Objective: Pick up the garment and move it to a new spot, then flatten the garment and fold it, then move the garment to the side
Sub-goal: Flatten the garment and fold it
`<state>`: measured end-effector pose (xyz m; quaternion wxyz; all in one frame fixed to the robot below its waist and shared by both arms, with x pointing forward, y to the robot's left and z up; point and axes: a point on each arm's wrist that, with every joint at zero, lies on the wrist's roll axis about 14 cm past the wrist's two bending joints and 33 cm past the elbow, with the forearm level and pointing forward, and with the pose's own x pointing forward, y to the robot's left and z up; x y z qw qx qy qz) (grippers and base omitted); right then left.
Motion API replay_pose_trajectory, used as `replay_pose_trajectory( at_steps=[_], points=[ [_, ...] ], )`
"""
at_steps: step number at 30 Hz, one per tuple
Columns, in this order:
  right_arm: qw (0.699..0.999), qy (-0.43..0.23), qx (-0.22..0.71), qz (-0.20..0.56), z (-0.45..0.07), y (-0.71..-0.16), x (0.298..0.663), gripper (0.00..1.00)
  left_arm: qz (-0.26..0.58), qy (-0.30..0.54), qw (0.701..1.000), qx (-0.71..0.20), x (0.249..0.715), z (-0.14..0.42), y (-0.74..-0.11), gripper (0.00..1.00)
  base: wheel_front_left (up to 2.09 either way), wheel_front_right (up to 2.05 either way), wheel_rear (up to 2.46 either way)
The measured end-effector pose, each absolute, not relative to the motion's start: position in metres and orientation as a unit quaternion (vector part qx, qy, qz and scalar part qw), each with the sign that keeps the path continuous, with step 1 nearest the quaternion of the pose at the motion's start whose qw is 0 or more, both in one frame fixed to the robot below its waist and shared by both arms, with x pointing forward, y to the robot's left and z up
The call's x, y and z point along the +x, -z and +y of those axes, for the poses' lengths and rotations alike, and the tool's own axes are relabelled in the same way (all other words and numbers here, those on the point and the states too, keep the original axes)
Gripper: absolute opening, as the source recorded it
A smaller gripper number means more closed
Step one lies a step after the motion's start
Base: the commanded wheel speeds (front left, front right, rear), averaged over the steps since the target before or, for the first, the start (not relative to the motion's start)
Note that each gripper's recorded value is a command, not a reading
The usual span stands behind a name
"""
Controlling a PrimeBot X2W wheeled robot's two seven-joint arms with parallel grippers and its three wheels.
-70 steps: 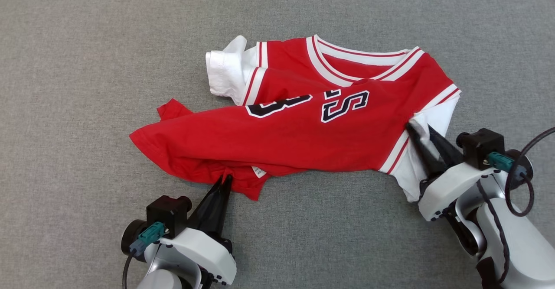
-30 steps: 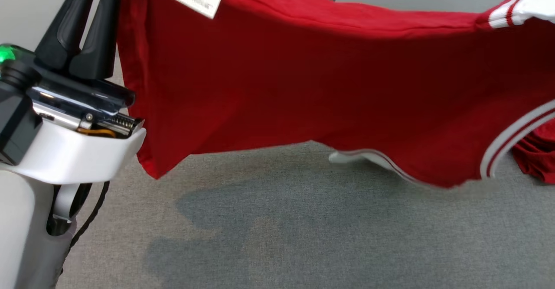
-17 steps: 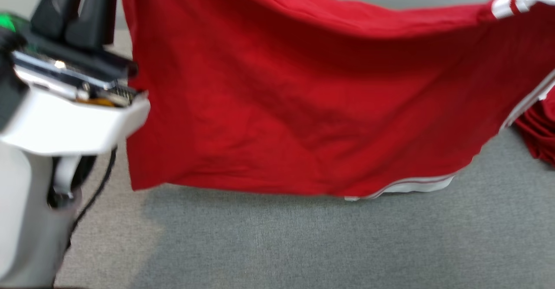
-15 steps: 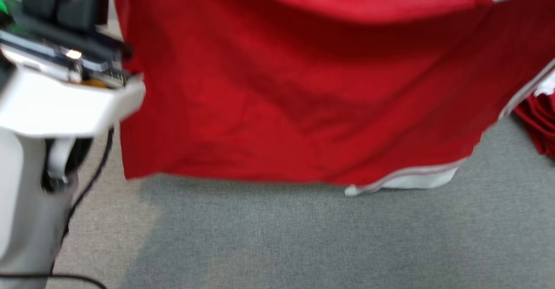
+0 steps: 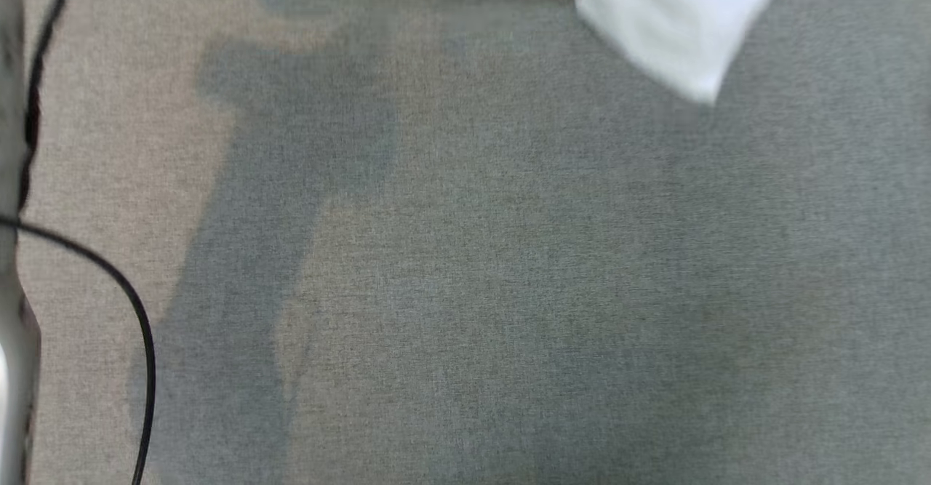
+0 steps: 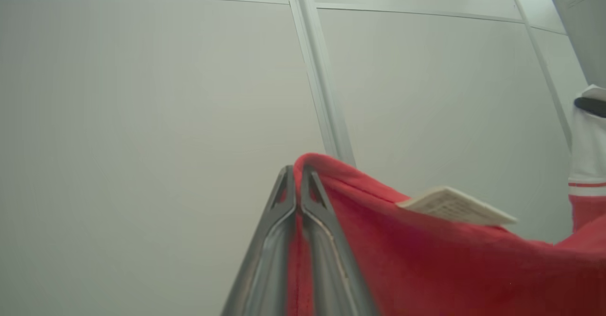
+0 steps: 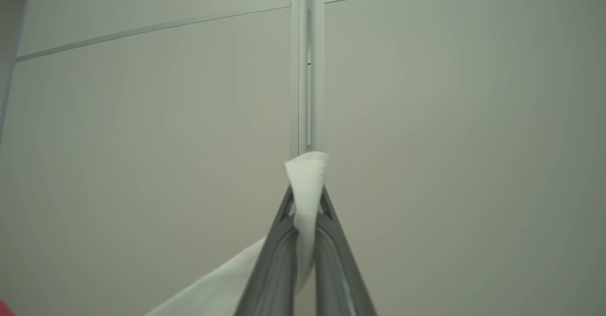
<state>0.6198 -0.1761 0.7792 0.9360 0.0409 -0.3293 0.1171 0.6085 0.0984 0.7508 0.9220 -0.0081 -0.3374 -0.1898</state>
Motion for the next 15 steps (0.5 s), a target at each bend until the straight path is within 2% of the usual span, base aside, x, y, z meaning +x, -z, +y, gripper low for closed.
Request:
replay_pose_trajectory(
  at_steps=[6, 11, 15],
  points=[
    [0.935, -0.124, 0.073, -0.325, -0.163, -0.776, 0.653, 0.00, -0.296, 0.179, 0.938, 0.006, 0.648, 0.100, -0.729, 0.00, 0.00, 0.00, 0.00],
    [0.958, -0.131, 0.092, -0.239, -0.143, -0.723, 0.683, 0.00, -0.187, 0.162, 0.969, -0.010, 0.681, 0.107, -0.665, 0.00, 0.00, 0.00, 0.00],
    [0.973, -0.132, 0.100, -0.160, -0.130, -0.669, 0.698, 0.00, -0.100, 0.154, 0.982, -0.033, 0.695, 0.109, -0.609, 0.00, 0.00, 0.00, 0.00]
  ],
)
